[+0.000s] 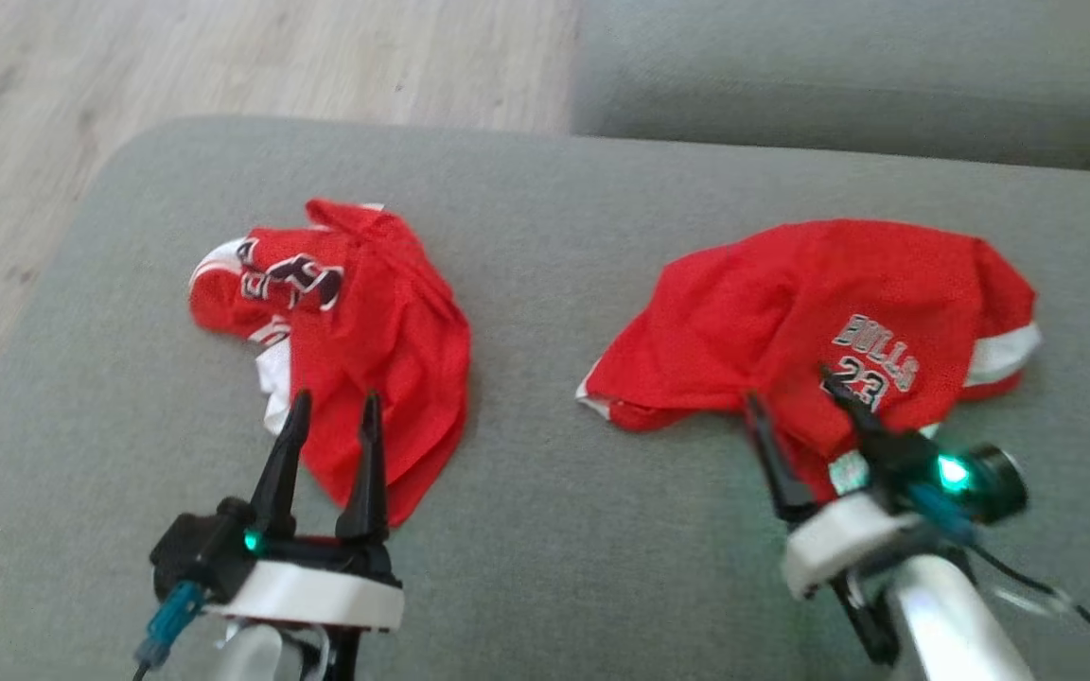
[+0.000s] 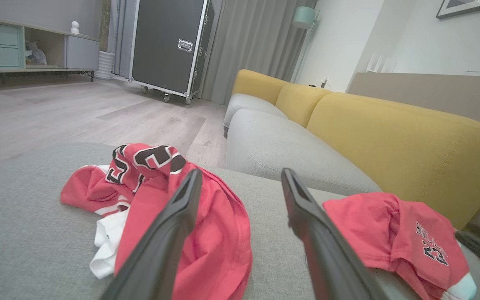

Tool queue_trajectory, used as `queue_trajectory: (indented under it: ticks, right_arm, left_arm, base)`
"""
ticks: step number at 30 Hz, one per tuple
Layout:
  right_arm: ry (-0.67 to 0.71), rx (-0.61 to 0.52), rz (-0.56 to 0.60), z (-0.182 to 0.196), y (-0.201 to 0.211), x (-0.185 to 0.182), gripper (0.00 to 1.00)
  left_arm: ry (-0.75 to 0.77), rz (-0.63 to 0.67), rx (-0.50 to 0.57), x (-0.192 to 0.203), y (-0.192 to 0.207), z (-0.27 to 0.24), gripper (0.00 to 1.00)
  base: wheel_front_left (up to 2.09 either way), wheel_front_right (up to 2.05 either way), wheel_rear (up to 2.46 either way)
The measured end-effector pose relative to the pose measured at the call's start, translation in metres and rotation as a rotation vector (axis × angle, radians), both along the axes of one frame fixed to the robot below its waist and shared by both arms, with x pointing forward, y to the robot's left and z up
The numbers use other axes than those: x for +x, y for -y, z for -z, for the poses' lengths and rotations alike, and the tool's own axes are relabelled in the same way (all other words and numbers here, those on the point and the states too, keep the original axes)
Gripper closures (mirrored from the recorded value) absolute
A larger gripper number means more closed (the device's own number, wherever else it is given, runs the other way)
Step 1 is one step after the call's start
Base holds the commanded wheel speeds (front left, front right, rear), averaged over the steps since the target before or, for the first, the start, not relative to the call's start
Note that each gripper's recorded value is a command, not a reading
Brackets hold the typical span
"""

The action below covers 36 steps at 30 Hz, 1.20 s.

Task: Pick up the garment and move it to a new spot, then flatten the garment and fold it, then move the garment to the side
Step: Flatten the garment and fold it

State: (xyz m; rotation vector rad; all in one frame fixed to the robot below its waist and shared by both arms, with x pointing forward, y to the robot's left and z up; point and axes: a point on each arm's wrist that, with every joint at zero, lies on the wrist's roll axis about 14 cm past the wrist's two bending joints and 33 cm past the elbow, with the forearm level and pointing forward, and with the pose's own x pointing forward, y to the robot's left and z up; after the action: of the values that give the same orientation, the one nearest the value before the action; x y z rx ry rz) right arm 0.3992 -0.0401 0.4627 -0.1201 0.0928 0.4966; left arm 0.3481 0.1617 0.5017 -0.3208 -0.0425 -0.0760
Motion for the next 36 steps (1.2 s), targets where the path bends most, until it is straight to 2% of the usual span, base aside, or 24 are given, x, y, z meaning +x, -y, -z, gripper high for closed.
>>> queue_trajectory:
  ticks: [4,8,17,22,23,24,25,36]
  right_arm:
    - [-0.068,-0.136,-0.1,0.026,-0.026,0.005,0.0]
    - [-0.146,-0.252,-0.132,0.053,-0.031,0.013,0.0]
    - [-0.261,-0.383,-0.125,0.088,-0.025,0.034,0.0]
    - [-0.294,-0.391,-0.112,0.097,-0.024,0.044,0.0]
    - [-0.3,-0.388,-0.108,0.098,-0.024,0.045,0.1]
    - [-0.307,-0.382,-0.104,0.098,-0.024,0.045,0.62]
    - [-0.315,-0.373,-0.101,0.099,-0.024,0.046,1.0]
    - [-0.301,-0.296,-0.071,0.088,-0.016,0.042,1.0]
  left_arm:
    - [-0.004,-0.018,0.003,0.002,-0.006,0.002,0.0]
    - [-0.027,-0.039,-0.011,-0.001,-0.01,0.009,0.0]
    - [-0.051,-0.083,-0.005,-0.001,-0.023,0.016,0.0]
    - [-0.059,-0.11,-0.009,-0.003,-0.031,0.018,0.0]
    - [-0.061,-0.112,-0.007,-0.003,-0.031,0.019,0.0]
    - [-0.062,-0.113,-0.003,-0.003,-0.032,0.019,0.0]
    - [-0.062,-0.113,-0.001,-0.003,-0.032,0.019,0.0]
    - [-0.033,-0.079,0.011,0.002,-0.024,0.012,0.0]
  base:
    - [0.0,0.0,0.0]
    - [0.0,0.0,0.0]
    - [0.0,0.0,0.0]
    - [0.0,0.0,0.0]
    - [0.0,0.0,0.0]
    - [0.0,0.0,0.0]
    - [0.0,0.0,0.0]
    - [0.0,0.0,0.0]
